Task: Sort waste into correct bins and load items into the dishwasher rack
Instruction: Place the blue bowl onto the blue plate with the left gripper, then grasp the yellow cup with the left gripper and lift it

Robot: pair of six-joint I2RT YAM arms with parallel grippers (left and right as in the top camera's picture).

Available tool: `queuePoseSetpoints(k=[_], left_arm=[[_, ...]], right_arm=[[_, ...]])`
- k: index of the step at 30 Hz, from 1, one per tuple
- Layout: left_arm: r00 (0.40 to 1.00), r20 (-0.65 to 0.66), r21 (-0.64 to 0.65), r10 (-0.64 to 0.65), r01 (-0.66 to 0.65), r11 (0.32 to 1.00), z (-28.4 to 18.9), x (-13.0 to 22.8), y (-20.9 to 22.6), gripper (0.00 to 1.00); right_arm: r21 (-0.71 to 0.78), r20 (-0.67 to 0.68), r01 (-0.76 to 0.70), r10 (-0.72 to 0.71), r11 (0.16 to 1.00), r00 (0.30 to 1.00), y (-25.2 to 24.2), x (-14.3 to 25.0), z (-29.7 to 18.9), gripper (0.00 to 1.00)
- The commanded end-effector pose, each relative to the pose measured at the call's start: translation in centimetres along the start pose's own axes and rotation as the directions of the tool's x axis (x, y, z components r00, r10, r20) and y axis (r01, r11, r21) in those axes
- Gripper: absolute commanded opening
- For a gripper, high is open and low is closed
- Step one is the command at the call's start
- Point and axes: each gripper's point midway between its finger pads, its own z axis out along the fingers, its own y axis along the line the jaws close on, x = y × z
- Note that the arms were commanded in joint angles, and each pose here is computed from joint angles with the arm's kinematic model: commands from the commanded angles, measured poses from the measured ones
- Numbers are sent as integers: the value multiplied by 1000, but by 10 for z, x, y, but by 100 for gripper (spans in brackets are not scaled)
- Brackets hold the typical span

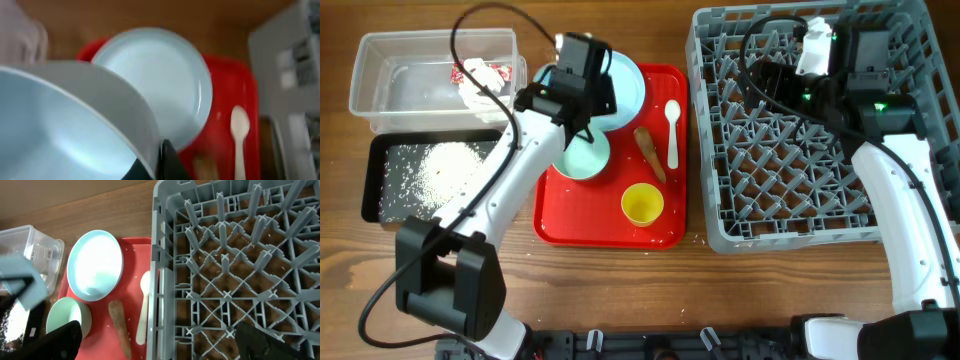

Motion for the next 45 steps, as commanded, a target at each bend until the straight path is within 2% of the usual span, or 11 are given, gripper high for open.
queuePoseSetpoints(k=[1, 3, 8, 17, 21, 27, 30, 33, 39, 42, 45], left_arm=[[964, 146, 13, 224, -228, 974, 26, -33, -15, 9], [937, 145, 68, 317, -329, 942, 55, -23, -29, 8], [916, 9, 58, 402, -402, 914, 102, 22, -17, 9], [883, -213, 62, 417, -414, 908, 99, 74, 4, 14], [899, -156, 59, 410, -405, 912, 88, 53, -2, 19], [966, 25, 67, 257, -259, 964, 30, -15, -24, 30], [972, -53, 227, 231, -214, 950, 6, 7, -48, 33], [932, -232, 327, 277, -194, 925, -3, 57, -62, 34], [763, -573, 282, 300, -160, 946, -44, 151, -57, 50], [681, -682, 251, 267, -124, 960, -63, 173, -45, 52], [683, -709, 186, 179, -63, 980, -65, 175, -45, 57]], right_arm=[[-19, -9, -25, 25, 1000, 1000, 4, 0, 1, 100], [-18, -11, -26, 25, 1000, 1000, 4, 0, 2, 100], [-17, -11, -25, 25, 1000, 1000, 4, 0, 2, 100], [-18, -8, -24, 24, 1000, 1000, 4, -1, 2, 100], [-22, 8, -18, 18, 1000, 1000, 5, -5, 2, 100], [-22, 7, -19, 19, 1000, 1000, 5, -4, 2, 100], [-22, 7, -19, 19, 1000, 1000, 5, -4, 2, 100], [-22, 7, -18, 19, 1000, 1000, 5, -4, 2, 100], [-21, 2, -20, 20, 1000, 1000, 5, -3, 2, 100], [-21, 2, -20, 20, 1000, 1000, 5, -3, 2, 100], [-21, 3, -20, 20, 1000, 1000, 5, -3, 2, 100]])
